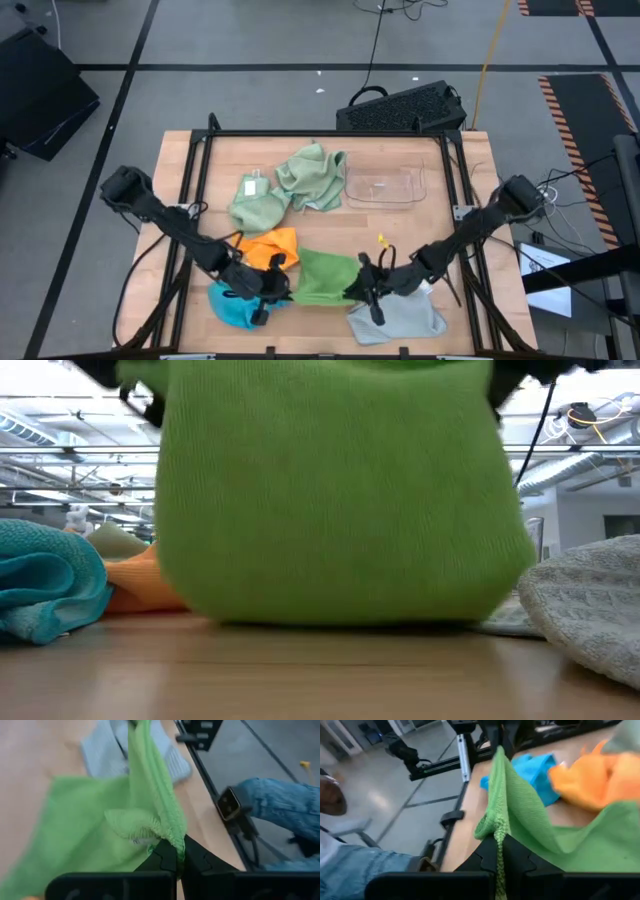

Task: Fold microfiber towels
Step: Fold the green microfiber cloth

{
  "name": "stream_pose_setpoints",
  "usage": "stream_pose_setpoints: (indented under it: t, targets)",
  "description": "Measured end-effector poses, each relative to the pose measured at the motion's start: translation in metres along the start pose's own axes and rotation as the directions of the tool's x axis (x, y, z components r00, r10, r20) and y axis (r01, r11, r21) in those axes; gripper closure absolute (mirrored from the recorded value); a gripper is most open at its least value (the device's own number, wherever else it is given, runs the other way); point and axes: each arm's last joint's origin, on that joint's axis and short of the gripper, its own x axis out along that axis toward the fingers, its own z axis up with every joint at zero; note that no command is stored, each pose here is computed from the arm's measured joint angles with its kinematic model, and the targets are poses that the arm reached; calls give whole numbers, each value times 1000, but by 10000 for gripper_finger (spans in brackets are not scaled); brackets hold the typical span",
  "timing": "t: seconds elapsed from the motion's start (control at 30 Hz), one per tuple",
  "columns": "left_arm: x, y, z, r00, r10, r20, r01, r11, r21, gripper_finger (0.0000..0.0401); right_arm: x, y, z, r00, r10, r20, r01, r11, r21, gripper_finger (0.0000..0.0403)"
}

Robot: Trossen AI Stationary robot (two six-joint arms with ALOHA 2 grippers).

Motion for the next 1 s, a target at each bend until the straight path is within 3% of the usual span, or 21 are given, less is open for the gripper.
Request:
stream_pose_setpoints:
  t: [0.17,0.4,0.73,0.83,0.9,1.0]
  targets:
    - [15,-1,-11,998,-33,-61,29,998,-53,398,12,3,-23,1000,-2,1,2,1000,27,399]
    - [18,19,-10,975,221,-13,-220,975,35,398,21,-15,-34,980,-196,19,196,980,-33,399]
    - [13,56,3,942,335,-22,-333,941,68,398,5,-19,-19,939,-342,22,342,935,-88,399]
    - [7,59,7,958,286,-31,-284,957,59,398,-1,-17,-8,941,-336,44,338,937,-84,399]
    - [2,54,15,980,201,3,-201,978,60,398,-6,-13,2,946,-314,79,321,942,-98,399]
    - [-17,45,27,982,170,82,-178,980,92,398,-15,-7,21,949,-286,133,305,939,-157,399]
